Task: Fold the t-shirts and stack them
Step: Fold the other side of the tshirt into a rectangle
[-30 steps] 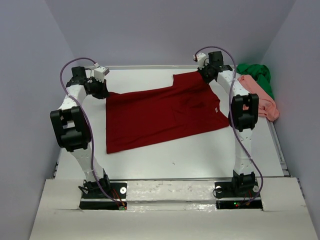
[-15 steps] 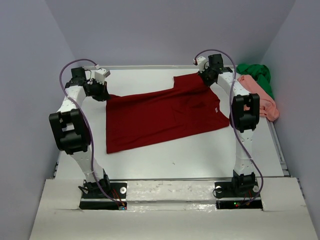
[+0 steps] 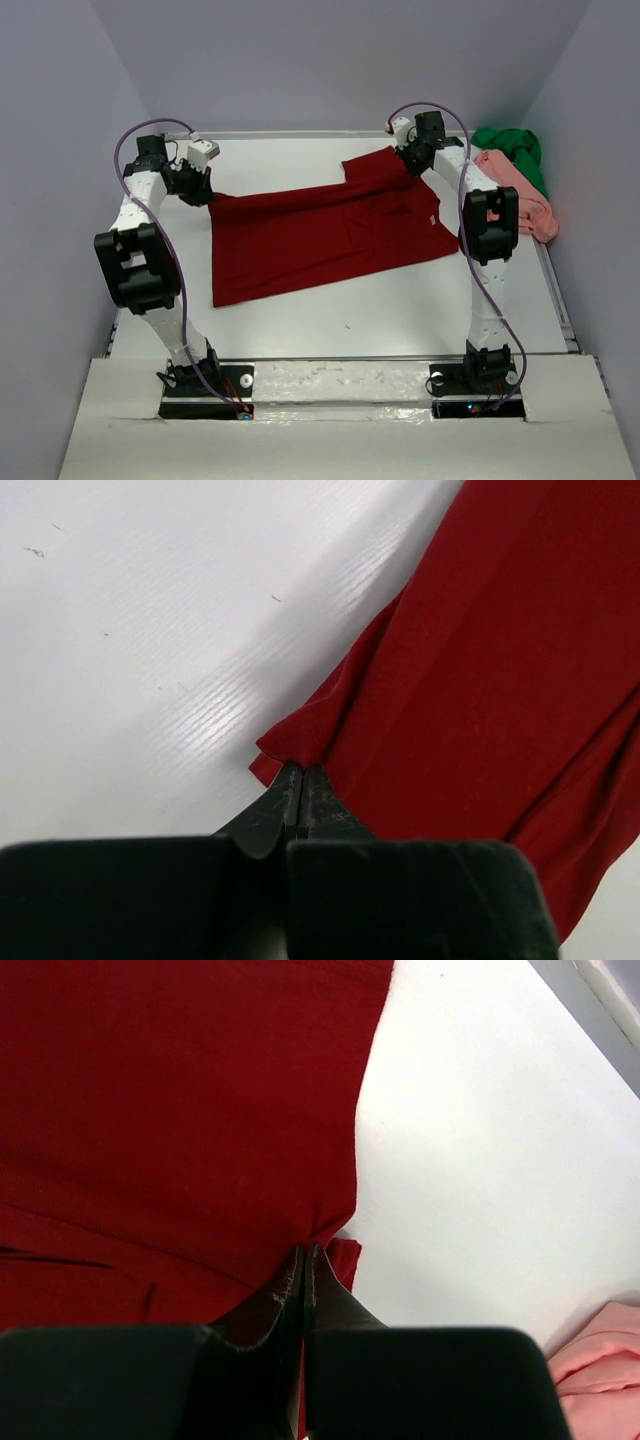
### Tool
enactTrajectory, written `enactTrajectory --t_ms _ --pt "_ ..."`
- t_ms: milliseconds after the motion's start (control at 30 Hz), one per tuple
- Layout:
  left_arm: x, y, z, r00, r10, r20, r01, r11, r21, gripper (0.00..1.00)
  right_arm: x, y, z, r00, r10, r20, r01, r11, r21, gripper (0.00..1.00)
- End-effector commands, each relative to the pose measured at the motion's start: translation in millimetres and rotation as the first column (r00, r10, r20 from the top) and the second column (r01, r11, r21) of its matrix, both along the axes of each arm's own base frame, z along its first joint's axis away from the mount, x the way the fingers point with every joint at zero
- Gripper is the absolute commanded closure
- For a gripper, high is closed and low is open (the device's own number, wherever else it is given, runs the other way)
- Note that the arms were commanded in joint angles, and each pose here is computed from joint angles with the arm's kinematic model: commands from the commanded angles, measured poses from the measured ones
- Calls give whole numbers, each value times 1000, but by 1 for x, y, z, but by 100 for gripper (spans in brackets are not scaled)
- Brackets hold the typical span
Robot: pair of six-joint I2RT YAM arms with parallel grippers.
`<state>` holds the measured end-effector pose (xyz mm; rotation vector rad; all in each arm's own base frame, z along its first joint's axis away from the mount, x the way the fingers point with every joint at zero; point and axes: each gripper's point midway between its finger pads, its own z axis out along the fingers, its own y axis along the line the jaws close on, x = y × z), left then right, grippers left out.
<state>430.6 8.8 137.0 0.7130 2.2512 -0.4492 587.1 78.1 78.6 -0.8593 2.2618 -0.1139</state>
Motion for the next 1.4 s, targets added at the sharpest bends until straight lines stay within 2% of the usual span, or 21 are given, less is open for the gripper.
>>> enactTrajectory --t_ms 0,733,1200,1367 --pt "-11 6 17 999 -29 33 28 999 39 100 9 -1 41 995 -1 102 3 1000 -18 100" --pt "-50 -4 -19 991 -124 -51 126 992 32 100 -4 4 32 997 9 72 -6 999 -42 100" --pt "-55 -6 -24 991 -121 -49 123 992 35 100 -14 7 19 999 25 36 -23 998 -58 100" --pt "-53 -6 -19 992 -122 -41 124 992 38 100 -13 3 37 998 7 70 -3 998 -68 100"
